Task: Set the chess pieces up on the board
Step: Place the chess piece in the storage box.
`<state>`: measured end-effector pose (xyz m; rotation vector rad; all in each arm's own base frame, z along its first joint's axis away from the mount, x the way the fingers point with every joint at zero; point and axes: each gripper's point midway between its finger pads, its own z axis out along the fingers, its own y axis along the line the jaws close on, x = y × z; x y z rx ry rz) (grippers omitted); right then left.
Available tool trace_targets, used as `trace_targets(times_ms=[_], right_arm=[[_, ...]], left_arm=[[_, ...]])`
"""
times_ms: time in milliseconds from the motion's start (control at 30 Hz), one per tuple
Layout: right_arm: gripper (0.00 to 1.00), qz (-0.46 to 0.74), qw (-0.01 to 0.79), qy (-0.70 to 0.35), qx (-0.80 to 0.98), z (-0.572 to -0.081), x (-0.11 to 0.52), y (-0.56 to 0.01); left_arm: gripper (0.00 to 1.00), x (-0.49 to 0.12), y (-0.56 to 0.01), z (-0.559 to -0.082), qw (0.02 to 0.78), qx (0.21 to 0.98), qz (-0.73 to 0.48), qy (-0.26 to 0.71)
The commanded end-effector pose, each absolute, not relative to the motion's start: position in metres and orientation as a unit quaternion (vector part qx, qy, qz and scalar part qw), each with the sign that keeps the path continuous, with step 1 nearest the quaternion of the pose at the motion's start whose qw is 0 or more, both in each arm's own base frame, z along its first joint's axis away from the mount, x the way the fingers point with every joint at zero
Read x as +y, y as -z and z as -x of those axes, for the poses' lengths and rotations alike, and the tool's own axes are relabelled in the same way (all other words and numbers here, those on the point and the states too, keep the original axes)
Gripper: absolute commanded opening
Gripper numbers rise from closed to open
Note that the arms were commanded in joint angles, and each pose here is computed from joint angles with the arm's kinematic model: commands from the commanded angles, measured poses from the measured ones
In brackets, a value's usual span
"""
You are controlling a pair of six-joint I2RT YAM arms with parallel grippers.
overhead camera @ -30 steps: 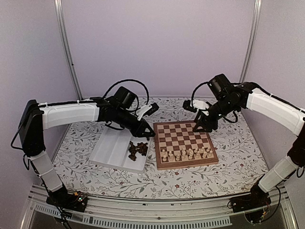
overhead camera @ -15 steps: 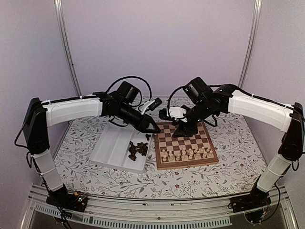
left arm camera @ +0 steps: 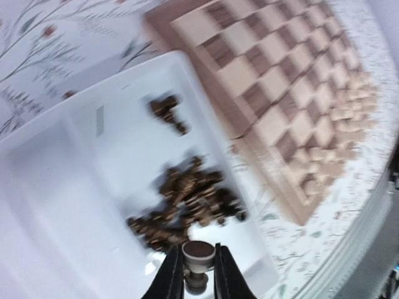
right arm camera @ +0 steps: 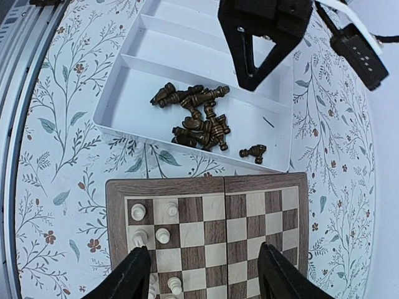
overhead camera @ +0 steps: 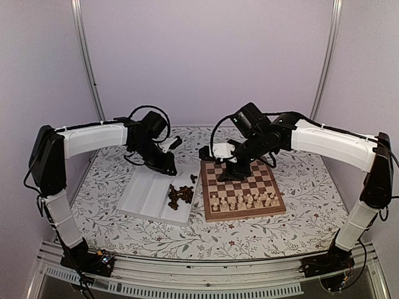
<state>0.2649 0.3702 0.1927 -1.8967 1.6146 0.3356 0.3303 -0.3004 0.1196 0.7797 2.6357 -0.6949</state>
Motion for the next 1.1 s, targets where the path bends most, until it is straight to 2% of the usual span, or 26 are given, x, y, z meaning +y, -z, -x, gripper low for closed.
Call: trace_targets(times_ms=[0,200,500,633,800,1067], right_arm=[[0.61,0.719,0.310,-0.140,0.606,-0.260,0.376,-0.187],[0.61,0.717,0.306,-0.150,0.608,-0.256,0.377,-0.184],[0.61,0.715,0.302,-0.156,0.611,-0.251,0.373,-0.178],[0.61,0.715,0.300,-0.156,0.611,-0.252,0.374,-0.175],[0.61,0.716,0.294,-0.158,0.613,-0.252,0.376,-0.170],[0.61,0.716,0.287,-0.160,0.616,-0.251,0.375,-0.167]], left_arm=[[0.16,-0.209,-0.075,-0.322,0.094,0.964,-0.249,0.023],[0.16,-0.193,-0.047,-0.334,0.088,0.967,-0.236,-0.038],[0.17,-0.198,-0.016,-0.340,0.080,0.965,-0.245,-0.043],[0.23,-0.208,-0.009,-0.337,0.085,0.962,-0.260,-0.024],[0.31,-0.206,0.003,-0.325,0.077,0.957,-0.275,-0.048],[0.32,-0.190,0.006,-0.303,0.063,0.965,-0.241,-0.076]])
